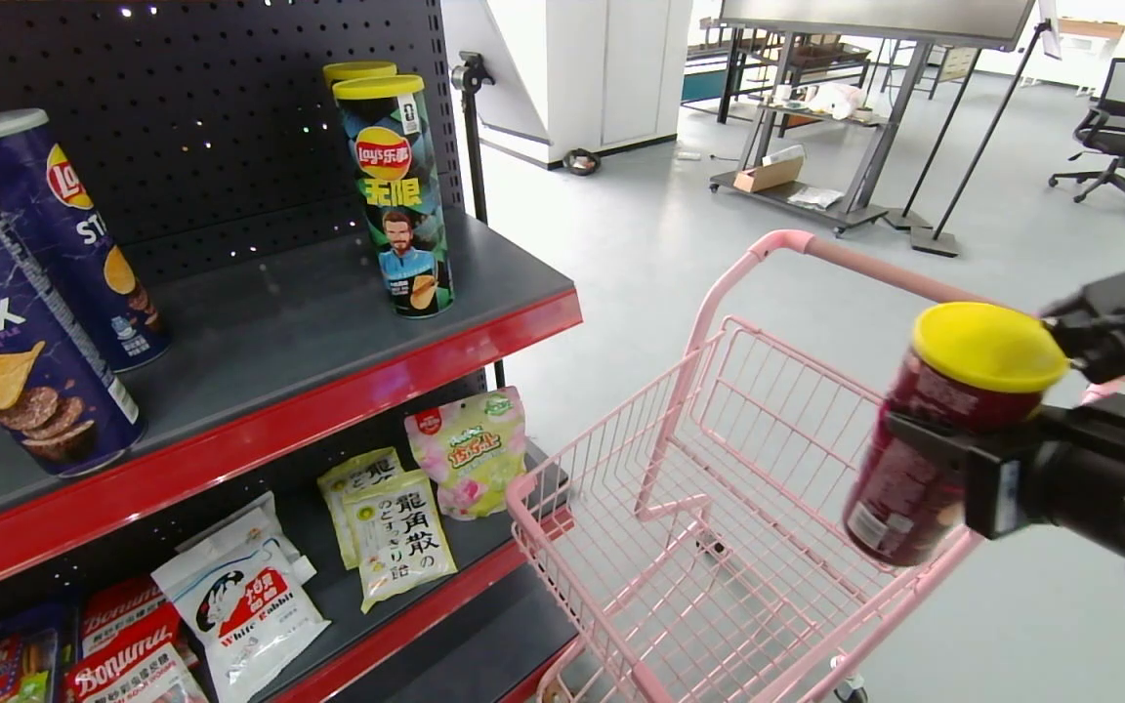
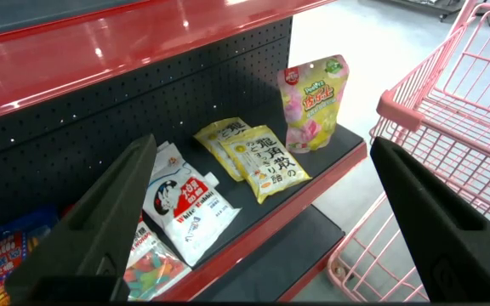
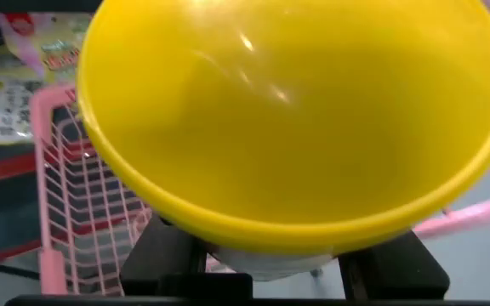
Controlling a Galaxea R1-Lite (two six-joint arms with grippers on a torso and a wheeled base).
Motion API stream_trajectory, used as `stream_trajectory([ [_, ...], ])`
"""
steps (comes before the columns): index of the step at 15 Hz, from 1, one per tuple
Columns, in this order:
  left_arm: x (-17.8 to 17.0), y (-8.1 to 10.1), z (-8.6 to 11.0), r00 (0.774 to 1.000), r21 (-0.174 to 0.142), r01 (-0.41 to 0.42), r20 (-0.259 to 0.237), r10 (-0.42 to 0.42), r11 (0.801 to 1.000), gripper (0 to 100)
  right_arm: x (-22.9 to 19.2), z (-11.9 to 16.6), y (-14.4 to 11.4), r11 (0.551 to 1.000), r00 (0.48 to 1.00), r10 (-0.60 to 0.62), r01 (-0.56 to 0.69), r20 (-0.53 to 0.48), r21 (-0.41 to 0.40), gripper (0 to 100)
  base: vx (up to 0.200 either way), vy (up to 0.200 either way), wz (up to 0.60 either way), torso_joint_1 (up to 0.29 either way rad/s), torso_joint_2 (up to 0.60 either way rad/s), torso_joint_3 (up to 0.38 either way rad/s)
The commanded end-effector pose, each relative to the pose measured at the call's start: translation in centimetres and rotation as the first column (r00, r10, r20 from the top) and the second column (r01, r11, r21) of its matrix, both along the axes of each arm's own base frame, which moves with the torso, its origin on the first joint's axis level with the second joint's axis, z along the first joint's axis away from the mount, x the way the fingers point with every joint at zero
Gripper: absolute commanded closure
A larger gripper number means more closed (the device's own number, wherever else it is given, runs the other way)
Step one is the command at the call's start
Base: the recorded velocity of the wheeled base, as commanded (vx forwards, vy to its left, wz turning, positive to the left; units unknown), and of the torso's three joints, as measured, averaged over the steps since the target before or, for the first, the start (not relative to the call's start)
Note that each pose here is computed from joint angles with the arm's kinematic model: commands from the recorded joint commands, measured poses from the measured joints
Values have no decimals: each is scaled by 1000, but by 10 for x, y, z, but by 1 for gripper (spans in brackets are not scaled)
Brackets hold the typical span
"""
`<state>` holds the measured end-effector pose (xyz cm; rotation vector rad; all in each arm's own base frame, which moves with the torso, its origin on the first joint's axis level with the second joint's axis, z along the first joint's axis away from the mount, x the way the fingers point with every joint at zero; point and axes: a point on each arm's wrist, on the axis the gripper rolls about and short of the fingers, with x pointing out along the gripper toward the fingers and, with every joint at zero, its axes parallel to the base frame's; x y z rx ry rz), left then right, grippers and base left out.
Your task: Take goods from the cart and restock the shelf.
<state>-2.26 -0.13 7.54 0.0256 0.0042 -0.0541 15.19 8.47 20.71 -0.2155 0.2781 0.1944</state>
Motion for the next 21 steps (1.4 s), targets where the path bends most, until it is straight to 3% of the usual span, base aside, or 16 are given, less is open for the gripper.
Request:
stream_trajectory([
  [1, 0, 0, 0, 1000, 0, 0, 0, 0, 1000, 0, -70, 2, -52, 995, 996, -91, 92, 25, -46, 100, 0, 0, 0, 0, 0, 0],
  [4, 0, 0, 0, 1000, 0, 0, 0, 0, 1000, 0, -83, -6, -69, 975, 977, -213, 210, -22, -77, 100, 0, 0, 0, 0, 0, 0],
  [7, 0, 0, 0, 1000, 0, 0, 0, 0, 1000, 0, -70, -8, -84, 917, 916, -397, 394, -58, -67, 100, 0, 0, 0, 0, 0, 0],
  [9, 0, 0, 0, 1000, 0, 0, 0, 0, 1000, 0, -74, -6, -86, 930, 930, -366, 366, -42, -27, 100, 0, 0, 0, 0, 0, 0],
  [15, 0, 0, 0, 1000, 0, 0, 0, 0, 1000, 0, -74, -6, -85, 936, 935, -352, 351, -40, -25, 100, 0, 0, 0, 15, -35, -26],
  [21, 0, 0, 0, 1000, -1, 0, 0, 0, 1000, 0, -73, -7, -85, 936, 934, -353, 352, -49, -25, 100, 0, 0, 0, 198, -522, -327],
])
